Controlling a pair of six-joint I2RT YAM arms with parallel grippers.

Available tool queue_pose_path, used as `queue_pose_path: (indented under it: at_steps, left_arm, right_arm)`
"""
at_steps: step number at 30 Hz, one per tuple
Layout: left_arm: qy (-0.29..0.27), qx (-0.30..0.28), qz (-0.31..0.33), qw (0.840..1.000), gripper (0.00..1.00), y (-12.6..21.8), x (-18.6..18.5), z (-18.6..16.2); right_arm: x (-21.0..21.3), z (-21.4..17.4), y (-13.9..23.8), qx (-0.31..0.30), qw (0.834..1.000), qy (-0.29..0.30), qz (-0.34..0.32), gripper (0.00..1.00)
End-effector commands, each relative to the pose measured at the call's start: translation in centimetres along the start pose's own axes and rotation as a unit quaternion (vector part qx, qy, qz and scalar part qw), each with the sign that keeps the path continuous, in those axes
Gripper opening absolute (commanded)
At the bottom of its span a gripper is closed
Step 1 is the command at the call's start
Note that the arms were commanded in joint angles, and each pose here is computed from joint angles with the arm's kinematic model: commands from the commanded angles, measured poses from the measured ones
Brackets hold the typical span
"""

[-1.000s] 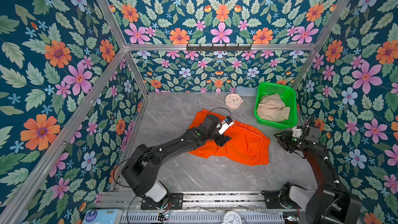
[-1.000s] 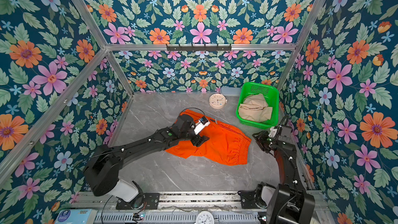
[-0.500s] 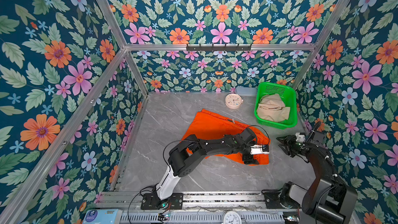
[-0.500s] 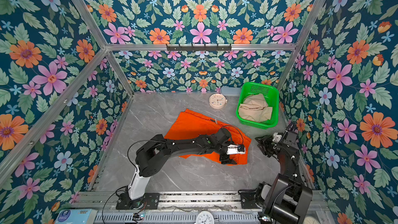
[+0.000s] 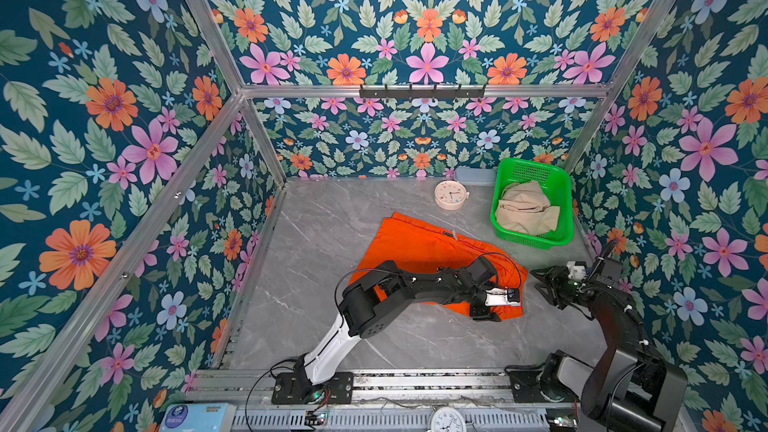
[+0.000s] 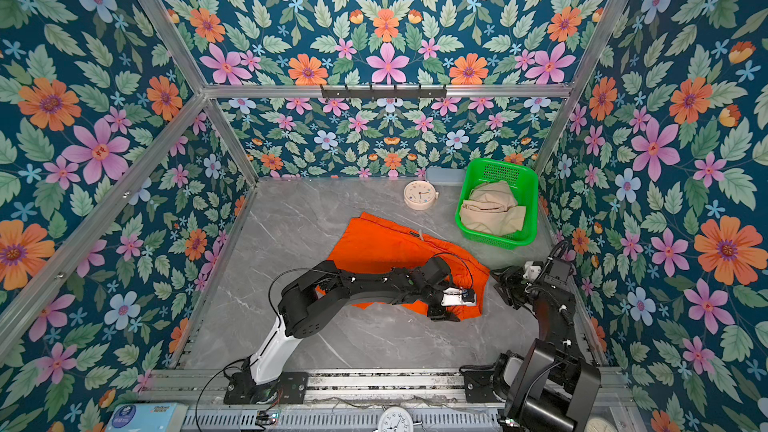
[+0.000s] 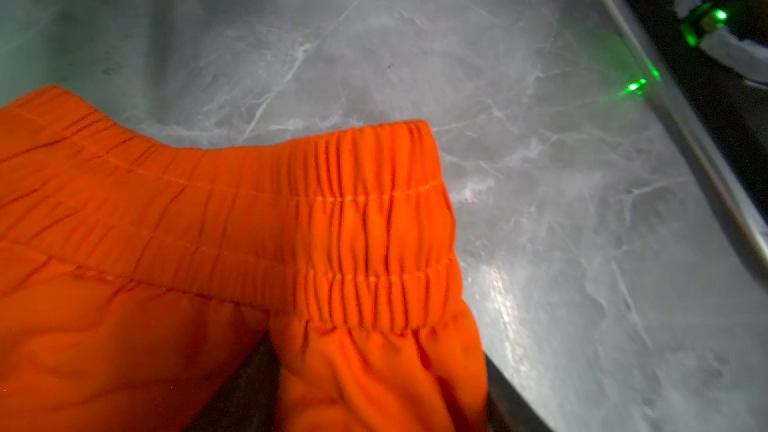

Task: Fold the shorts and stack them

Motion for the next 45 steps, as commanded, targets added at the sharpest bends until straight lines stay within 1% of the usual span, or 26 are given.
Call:
queue_pose_path:
  at_steps: [1,2,4,6,8,9,11,15,22,27,28,29,30,32,34,35,38,40,42,45]
  left_arm:
    - [0.031,0.025,0.028,0.999,0.55,0.1,0.0,-1.1]
    - [0.038,0.014,0.027,0.999,0.52,0.4,0.1,-0.9]
    - [0.055,-0.015,0.023,0.998,0.45,1.1,0.3,-0.5]
    - [0.073,-0.05,0.023,0.996,0.4,1.9,0.6,-0.2]
    - [0.086,-0.083,0.027,0.993,0.36,2.7,0.9,0.0]
    - [0.088,-0.095,0.029,0.991,0.35,3.0,0.9,0.1]
    - [0.092,-0.111,0.035,0.989,0.33,3.5,1.0,0.2]
    - [0.093,-0.122,0.04,0.987,0.33,3.7,1.1,0.0]
    - [0.099,-0.128,0.05,0.986,0.31,4.1,1.2,0.2]
    - [0.099,-0.142,0.053,0.983,0.31,4.4,1.2,0.4]
    - [0.097,-0.145,0.052,0.983,0.33,4.4,1.2,0.6]
    - [0.098,-0.146,0.052,0.983,0.35,4.5,1.2,0.7]
    - [0.099,-0.146,0.056,0.983,0.39,4.8,1.3,0.8]
    - [0.121,-0.147,0.074,0.979,0.47,5.8,1.8,0.9]
    - [0.162,-0.156,0.102,0.969,0.5,7.7,2.8,0.8]
    - [0.189,-0.163,0.117,0.961,0.5,8.8,3.4,0.6]
    - [0.25,-0.174,0.148,0.941,0.5,12.1,4.6,-0.6]
    - [0.29,-0.164,0.182,0.925,0.51,14.1,5.2,-1.6]
    - [0.338,-0.145,0.214,0.905,0.51,15.9,5.6,-3.1]
    - [0.426,-0.109,0.261,0.859,0.51,18.8,6.2,-6.3]
  right_arm:
    - [-0.3,-0.4,0.0,0.006,1.0,-0.008,0.001,0.53]
    - [-0.4,-0.6,0.1,0.008,1.0,-0.01,0.0,0.55]
    - [-0.7,-1.0,0.0,0.017,1.0,-0.019,0.002,0.57]
    - [-1.1,-1.4,-0.1,0.035,0.999,-0.035,0.013,0.65]
    - [-1.6,-1.9,-0.2,0.052,0.997,-0.053,0.011,0.7]
    - [-1.7,-2.2,-0.2,0.06,0.996,-0.059,0.003,0.71]
    - [-1.9,-2.9,-0.5,0.079,0.995,-0.067,-0.008,0.72]
    - [-1.9,-3.8,-1.9,0.112,0.991,-0.079,0.006,0.73]
    - [-1.7,-4.0,-4.4,0.133,0.987,-0.087,-0.016,0.73]
    - [-1.2,-4.0,-6.0,0.144,0.987,-0.072,-0.016,0.73]
    - [-1.1,-3.9,-6.4,0.144,0.987,-0.069,-0.014,0.69]
    - [-1.0,-3.8,-6.6,0.143,0.987,-0.065,-0.016,0.53]
    - [-0.9,-3.6,-6.6,0.139,0.988,-0.058,-0.023,0.42]
    - [-0.7,-3.6,-6.2,0.115,0.991,-0.031,-0.068,0.27]
    - [0.0,-4.2,-5.4,0.094,0.989,0.018,-0.111,0.18]
    - [0.5,-4.4,-4.8,0.085,0.987,0.042,-0.126,0.16]
    - [2.0,-4.9,-2.9,0.063,0.984,0.087,-0.142,0.11]
    - [3.1,-5.2,-1.8,0.049,0.981,0.115,-0.146,0.09]
    - [4.6,-5.6,-0.9,0.04,0.977,0.151,-0.146,0.08]
    - [6.9,-6.2,0.4,0.023,0.966,0.204,-0.158,0.07]
Point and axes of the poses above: each gripper's point midway between its finger pads, its own y axis back along the fingers, its own x axis along the line the jaws close on, z = x × y, the point moved 10 cm from there along y, back along the fingers, and after that the axes turned 11 degrees about -y, right-handed, at the moved point
